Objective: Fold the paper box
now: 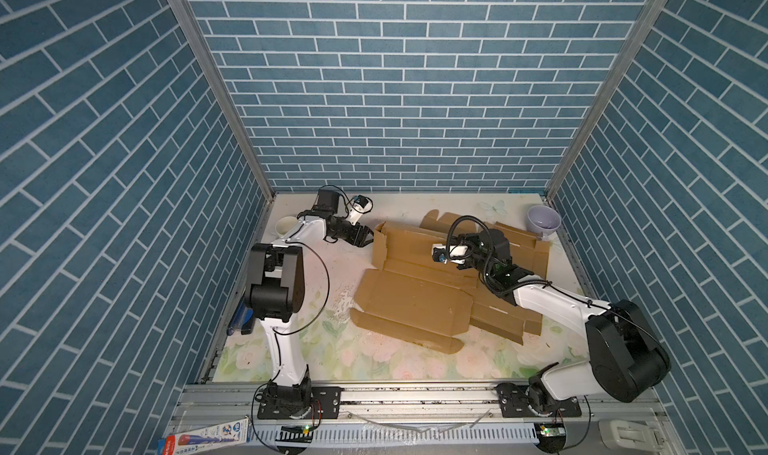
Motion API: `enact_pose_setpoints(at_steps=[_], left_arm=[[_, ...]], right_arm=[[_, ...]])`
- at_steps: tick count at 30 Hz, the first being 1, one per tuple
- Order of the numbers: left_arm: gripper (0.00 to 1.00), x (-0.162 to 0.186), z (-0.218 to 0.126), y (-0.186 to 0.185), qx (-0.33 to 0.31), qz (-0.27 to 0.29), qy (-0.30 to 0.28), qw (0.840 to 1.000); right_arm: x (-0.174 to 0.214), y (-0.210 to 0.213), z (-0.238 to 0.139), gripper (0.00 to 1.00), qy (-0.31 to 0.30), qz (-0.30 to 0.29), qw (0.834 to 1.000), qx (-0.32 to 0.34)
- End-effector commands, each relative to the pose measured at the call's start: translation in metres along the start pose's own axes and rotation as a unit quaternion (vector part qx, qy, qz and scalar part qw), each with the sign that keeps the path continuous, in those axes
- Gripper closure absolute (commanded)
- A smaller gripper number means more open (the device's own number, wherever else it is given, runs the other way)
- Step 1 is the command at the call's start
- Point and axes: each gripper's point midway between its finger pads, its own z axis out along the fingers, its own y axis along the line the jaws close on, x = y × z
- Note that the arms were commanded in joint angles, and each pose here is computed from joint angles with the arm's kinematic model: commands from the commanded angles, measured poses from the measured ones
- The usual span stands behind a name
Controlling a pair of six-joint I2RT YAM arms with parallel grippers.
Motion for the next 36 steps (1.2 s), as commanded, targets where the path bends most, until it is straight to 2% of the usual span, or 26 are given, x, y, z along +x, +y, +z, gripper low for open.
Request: enact_pose_setpoints(at_steps=[1, 5, 10, 14, 19, 23, 26, 28, 31, 36], left_arm=[[0.36, 0.007, -0.006, -0.023, 0.027, 0.003, 0.008, 1.000], [0.39, 0.022, -0.014, -0.031, 0.023, 0.002, 0.023, 0.999], [0.36, 0.038, -0.014, -0.036, 0.035, 0.002, 0.059, 0.998], [0.34, 0.041, -0.008, -0.035, 0.043, 0.007, 0.065, 0.997], [0.40, 0.025, -0.009, -0.027, 0.024, 0.032, 0.044, 0.998], [0.30, 0.014, -0.038, -0.023, 0.002, 0.047, 0.010, 0.999], [0.27, 0.007, -0.074, -0.008, 0.007, 0.012, -0.044, 0.999], [0.27, 0.014, -0.084, 0.003, -0.005, 0.006, -0.034, 0.999], [0.28, 0.020, -0.075, 0.016, -0.009, -0.002, -0.010, 1.000], [0.28, 0.011, -0.047, 0.023, 0.007, 0.019, -0.023, 1.000]], right_arm=[[-0.009, -0.009, -0.004, 1.00, -0.015, -0.032, 0.999, 0.011], [-0.006, -0.008, -0.005, 1.00, -0.007, -0.036, 0.999, 0.009], [-0.009, -0.008, -0.006, 1.00, -0.011, -0.037, 0.999, 0.009], [-0.010, -0.008, -0.005, 1.00, -0.013, -0.036, 0.999, 0.008], [-0.010, -0.007, -0.004, 1.00, -0.013, -0.035, 0.999, 0.006], [-0.009, -0.006, -0.004, 1.00, -0.008, -0.035, 0.999, 0.003], [-0.008, -0.009, -0.007, 1.00, -0.006, -0.034, 0.999, 0.003], [-0.007, -0.010, -0.007, 1.00, -0.005, -0.034, 0.999, 0.005], [-0.006, -0.010, -0.006, 1.00, -0.006, -0.033, 0.999, 0.007], [-0.007, -0.010, -0.004, 1.00, -0.007, -0.033, 0.999, 0.006]])
